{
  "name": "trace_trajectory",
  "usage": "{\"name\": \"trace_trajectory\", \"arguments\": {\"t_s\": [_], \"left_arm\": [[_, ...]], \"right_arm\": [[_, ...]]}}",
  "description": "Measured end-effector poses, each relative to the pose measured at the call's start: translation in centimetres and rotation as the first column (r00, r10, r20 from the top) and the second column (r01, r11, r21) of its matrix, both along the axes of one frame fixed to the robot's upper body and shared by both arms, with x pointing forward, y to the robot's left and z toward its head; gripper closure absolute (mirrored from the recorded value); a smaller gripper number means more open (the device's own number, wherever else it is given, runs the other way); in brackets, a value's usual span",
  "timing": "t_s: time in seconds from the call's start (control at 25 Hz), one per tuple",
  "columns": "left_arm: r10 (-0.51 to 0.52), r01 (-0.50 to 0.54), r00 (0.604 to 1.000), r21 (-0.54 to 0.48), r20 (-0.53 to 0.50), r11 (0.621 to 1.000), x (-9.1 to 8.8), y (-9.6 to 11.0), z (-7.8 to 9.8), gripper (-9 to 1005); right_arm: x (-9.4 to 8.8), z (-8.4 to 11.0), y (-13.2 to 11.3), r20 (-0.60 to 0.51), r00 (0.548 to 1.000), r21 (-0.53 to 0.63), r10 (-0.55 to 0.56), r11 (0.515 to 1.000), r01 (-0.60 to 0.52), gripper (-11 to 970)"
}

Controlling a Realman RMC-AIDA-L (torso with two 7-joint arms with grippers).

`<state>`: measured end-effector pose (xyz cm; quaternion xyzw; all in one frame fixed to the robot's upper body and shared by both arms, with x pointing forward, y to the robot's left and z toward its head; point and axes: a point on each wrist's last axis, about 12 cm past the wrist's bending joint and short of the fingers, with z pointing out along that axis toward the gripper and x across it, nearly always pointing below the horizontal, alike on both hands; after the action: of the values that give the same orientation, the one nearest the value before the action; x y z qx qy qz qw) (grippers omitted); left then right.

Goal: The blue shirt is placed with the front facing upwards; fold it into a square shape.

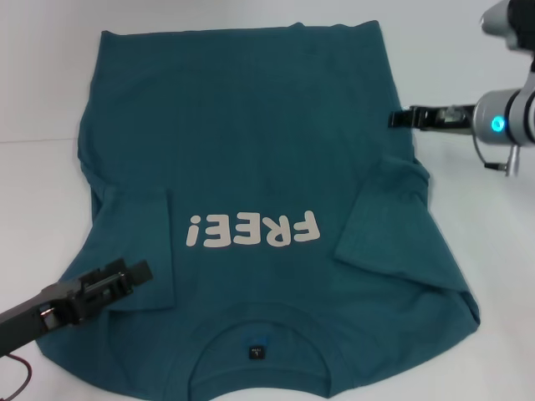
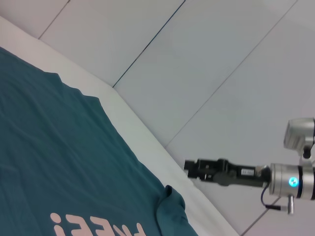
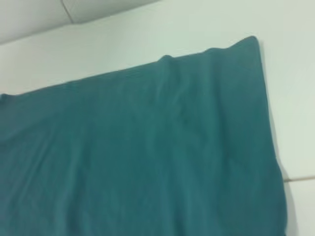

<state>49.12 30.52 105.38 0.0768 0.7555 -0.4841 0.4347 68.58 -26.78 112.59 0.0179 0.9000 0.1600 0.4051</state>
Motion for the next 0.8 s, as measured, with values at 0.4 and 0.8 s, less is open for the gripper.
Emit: {"name": "trace_trajectory", "arguments": {"t_s": [0.4,0.8], "left_arm": [[0.005,-0.005,0.999,-0.022,-0.032,1.000,0.1,0.1,0.1,180],[0.030,-0.100,0.933,-0.177,-0.360,0.979,0.2,3.0,1.8,182]], "right_arm": [[-2.4,2.1,-1.4,-0.115,0.970,0.121,0.213,0.972,-0.199,326],[-8.5,4.4,-2.8,0.057,0.860,0.509,0.508,0.726,-0.462,326]]}}
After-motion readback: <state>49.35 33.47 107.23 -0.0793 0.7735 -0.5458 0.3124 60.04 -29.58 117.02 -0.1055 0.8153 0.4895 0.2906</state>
